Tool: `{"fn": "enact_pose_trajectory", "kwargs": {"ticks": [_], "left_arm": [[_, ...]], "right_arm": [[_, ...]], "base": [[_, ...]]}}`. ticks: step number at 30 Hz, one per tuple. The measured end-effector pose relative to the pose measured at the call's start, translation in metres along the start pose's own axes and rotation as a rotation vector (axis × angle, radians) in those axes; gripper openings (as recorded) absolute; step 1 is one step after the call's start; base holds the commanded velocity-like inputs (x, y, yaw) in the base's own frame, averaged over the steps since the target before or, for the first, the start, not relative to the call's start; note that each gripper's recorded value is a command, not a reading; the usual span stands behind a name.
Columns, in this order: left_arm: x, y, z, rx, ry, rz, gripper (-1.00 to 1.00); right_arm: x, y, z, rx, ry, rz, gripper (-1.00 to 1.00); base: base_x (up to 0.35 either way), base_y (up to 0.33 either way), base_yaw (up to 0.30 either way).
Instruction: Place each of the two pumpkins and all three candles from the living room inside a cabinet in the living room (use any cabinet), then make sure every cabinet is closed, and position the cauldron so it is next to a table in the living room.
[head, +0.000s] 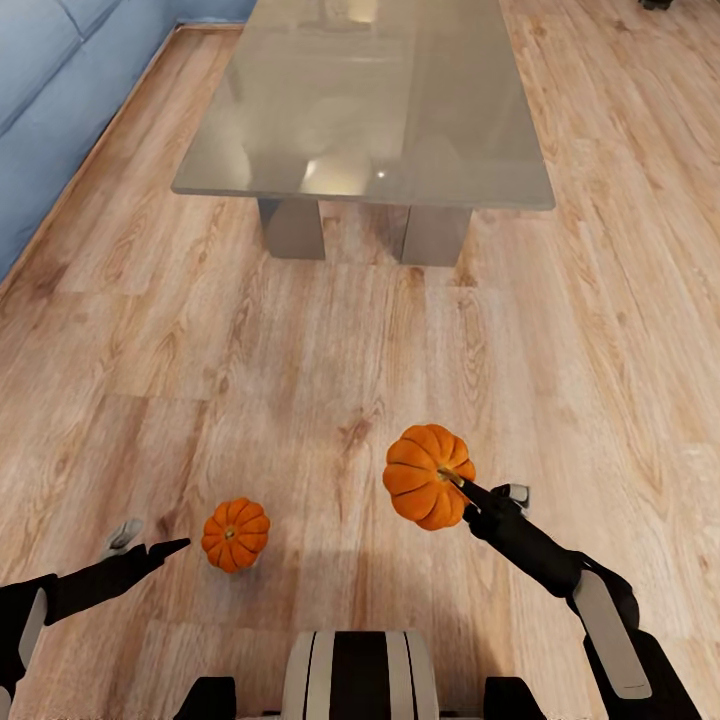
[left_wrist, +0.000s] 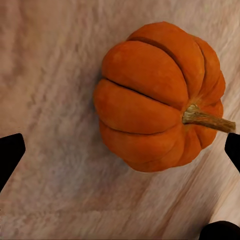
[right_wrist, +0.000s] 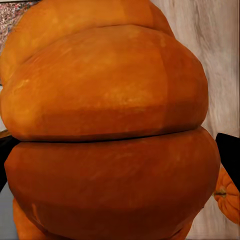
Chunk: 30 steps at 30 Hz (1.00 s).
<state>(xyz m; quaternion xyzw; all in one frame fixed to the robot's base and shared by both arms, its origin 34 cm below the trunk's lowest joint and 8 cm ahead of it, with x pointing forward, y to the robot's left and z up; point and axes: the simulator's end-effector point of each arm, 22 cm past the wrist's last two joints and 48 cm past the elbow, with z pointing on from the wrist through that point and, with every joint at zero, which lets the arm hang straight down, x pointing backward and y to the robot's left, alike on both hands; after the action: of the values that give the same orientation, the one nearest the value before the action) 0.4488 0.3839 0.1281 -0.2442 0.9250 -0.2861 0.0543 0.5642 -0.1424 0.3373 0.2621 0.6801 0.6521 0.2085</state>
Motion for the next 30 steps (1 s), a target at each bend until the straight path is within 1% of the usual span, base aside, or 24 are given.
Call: {"fn": "enact_pose_trajectory", "kwargs": {"ticks": [4, 8, 12, 22, 30], "left_arm": [[0.006, 0.006, 0.005, -0.011, 0.012, -0.007, 1.0], [0.011, 0.013, 0.009, -0.021, 0.024, -0.015, 1.0], [0.011, 0.012, 0.009, -0.019, 0.023, -0.013, 1.0], [0.011, 0.012, 0.009, -0.022, 0.024, -0.013, 1.0], [0.012, 0.012, 0.01, -0.023, 0.027, -0.012, 1.0]], "right_arm": [[0.011, -0.008, 0.005, 0.005, 0.026, 0.019, -1.0], [0.015, -0.016, 0.005, 0.014, 0.031, 0.033, -1.0], [0.015, -0.019, 0.005, 0.026, 0.031, 0.034, -1.0], [0.015, -0.021, 0.005, 0.034, 0.031, 0.035, -1.0], [0.015, -0.021, 0.005, 0.034, 0.03, 0.036, -1.0]], "base": [[0.0, 0.0, 0.0], [0.0, 0.0, 0.0], [0.0, 0.0, 0.0], [0.018, -0.075, 0.0], [0.1, -0.076, 0.0]]}}
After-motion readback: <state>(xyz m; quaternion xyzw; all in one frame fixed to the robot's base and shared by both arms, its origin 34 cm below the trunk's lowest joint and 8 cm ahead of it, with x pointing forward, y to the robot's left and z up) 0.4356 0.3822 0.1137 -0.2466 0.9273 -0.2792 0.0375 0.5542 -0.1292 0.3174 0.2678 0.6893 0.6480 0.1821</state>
